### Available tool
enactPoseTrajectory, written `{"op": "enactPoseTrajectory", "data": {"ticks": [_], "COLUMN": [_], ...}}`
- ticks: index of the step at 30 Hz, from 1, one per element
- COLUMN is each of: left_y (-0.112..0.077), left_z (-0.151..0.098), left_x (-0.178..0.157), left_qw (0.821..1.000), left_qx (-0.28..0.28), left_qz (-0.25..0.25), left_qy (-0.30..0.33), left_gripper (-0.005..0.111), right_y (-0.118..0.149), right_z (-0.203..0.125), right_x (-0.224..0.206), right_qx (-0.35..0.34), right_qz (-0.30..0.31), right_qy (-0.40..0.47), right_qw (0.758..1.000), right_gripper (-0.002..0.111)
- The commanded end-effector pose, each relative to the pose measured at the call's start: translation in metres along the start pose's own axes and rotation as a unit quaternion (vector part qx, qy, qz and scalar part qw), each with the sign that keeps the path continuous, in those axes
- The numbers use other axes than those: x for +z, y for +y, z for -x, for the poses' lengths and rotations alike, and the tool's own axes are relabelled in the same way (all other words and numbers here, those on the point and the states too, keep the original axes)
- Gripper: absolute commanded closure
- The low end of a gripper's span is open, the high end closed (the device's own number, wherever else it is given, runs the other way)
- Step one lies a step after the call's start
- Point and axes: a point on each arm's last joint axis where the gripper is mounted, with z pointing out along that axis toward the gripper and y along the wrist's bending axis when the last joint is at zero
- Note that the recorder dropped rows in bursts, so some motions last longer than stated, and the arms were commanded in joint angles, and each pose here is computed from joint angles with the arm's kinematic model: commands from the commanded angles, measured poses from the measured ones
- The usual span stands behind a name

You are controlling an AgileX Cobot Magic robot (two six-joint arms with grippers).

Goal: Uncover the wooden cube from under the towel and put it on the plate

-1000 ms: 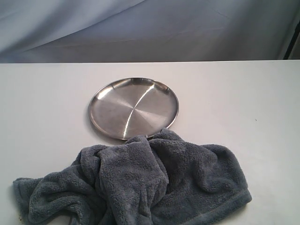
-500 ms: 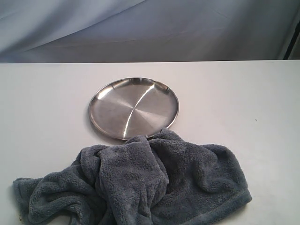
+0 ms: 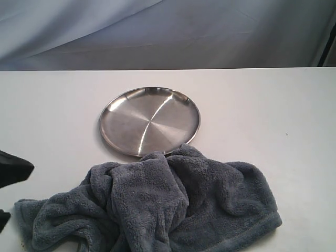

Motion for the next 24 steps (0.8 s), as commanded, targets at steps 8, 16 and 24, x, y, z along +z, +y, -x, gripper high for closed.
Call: {"op": "enactPoseTrajectory", "data": {"ticks": [8, 16, 24], "left_y": [-0.042, -0.086, -0.129], "left_z": [0.003, 0.008, 0.046], "left_x": [0.057, 0.083, 0.085], "left_qw": [0.979, 0.955, 0.940], "left_qx": [0.104, 0.163, 0.182], "left_qz": [-0.098, -0.144, -0.168], "left_qy": [0.144, 0.202, 0.235], "left_gripper": [0.107, 0.107, 0.107], "right_y": [0.000, 0.000, 0.000], "right_z": [-0.002, -0.002, -0.002], "right_x": [0.000, 0.000, 0.000], "right_qx": [0.004, 0.004, 0.004], "right_qz": [0.000, 0.000, 0.000], "right_qy": [0.004, 0.004, 0.004], "right_qw": [1.000, 1.000, 1.000], "right_gripper": [0.105, 0.105, 0.105]}}
